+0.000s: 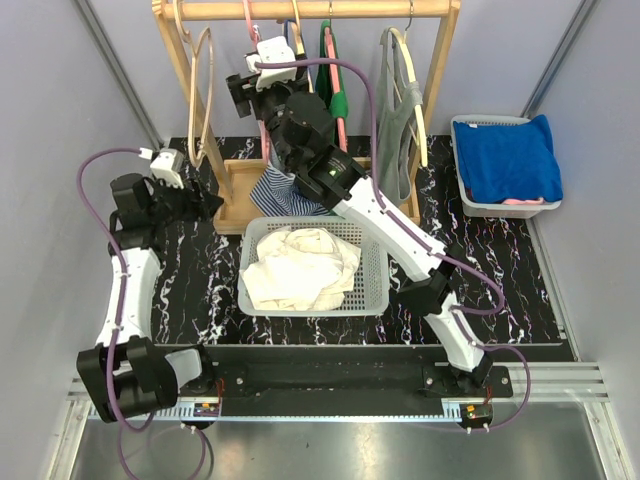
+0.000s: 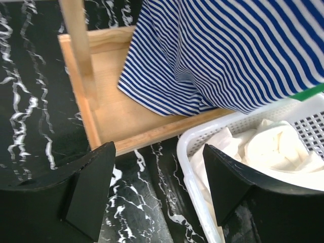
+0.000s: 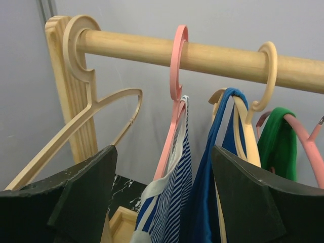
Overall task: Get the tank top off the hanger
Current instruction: Pick up the hanger from the clothesline.
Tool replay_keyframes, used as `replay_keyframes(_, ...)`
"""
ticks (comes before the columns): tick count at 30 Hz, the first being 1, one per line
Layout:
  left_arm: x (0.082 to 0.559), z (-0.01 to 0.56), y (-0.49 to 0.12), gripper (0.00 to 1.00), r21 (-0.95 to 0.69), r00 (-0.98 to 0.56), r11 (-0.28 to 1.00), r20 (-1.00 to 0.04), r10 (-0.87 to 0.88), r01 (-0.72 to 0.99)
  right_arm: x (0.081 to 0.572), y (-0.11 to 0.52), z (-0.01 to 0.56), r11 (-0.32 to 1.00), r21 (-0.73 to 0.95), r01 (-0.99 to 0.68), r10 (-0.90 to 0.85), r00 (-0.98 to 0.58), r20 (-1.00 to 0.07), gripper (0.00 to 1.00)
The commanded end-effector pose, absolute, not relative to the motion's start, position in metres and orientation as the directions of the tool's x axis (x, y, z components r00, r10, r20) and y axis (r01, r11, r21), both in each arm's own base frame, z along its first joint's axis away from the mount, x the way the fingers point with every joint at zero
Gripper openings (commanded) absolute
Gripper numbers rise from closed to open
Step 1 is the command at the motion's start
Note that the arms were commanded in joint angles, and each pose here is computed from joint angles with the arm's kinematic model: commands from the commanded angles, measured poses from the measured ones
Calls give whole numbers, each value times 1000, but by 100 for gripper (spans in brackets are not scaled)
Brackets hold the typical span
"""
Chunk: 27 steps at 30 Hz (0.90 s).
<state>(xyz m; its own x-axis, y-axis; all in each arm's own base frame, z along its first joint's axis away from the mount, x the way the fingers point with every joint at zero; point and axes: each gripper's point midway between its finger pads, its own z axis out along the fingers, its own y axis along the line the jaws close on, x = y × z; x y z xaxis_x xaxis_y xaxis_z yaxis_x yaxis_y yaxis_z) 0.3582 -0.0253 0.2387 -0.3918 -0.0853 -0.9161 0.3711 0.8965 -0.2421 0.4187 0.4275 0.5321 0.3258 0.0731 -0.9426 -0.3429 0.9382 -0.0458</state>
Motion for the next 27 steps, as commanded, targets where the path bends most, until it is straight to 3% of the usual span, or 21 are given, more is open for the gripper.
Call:
replay_keyframes(1,364,308,21,74,-88,-213,970,-976,-38,228,397,419,560,922,10,-387,147,326,-934,84)
replay_keyframes(6,340,380,56,74,-18,-85,995,-996,-9,100,362,382,599,896,80,-436,236,317,-919,89)
replay_keyframes(7,334,391,61,74,-13,-63,997,-998,-8,76,364,383,585,898,67,-434,211,293,-932,92)
replay_keyframes(9,319,435,59,73,16,31,999,-999,15,52,341,352,617,887,112,-447,283,335,-899,94)
replay_keyframes(12,303,492,37,72,-28,159,992,-986,-47,120,317,317,638,877,140,-460,337,379,-862,100)
replay_keyframes(16,276,600,-22,69,27,383,953,-919,-95,301,298,281,638,893,135,-429,328,416,-848,100)
replay_keyframes(19,278,636,-54,67,-51,364,882,-898,-246,469,289,256,629,908,138,-395,316,433,-844,100)
replay_keyframes(21,312,631,-67,63,-124,286,843,-906,-311,524,285,245,620,917,137,-376,304,433,-848,100)
replay_keyframes(27,361,614,-127,63,-85,203,807,-948,-246,584,285,222,595,946,131,-296,254,427,-868,100)
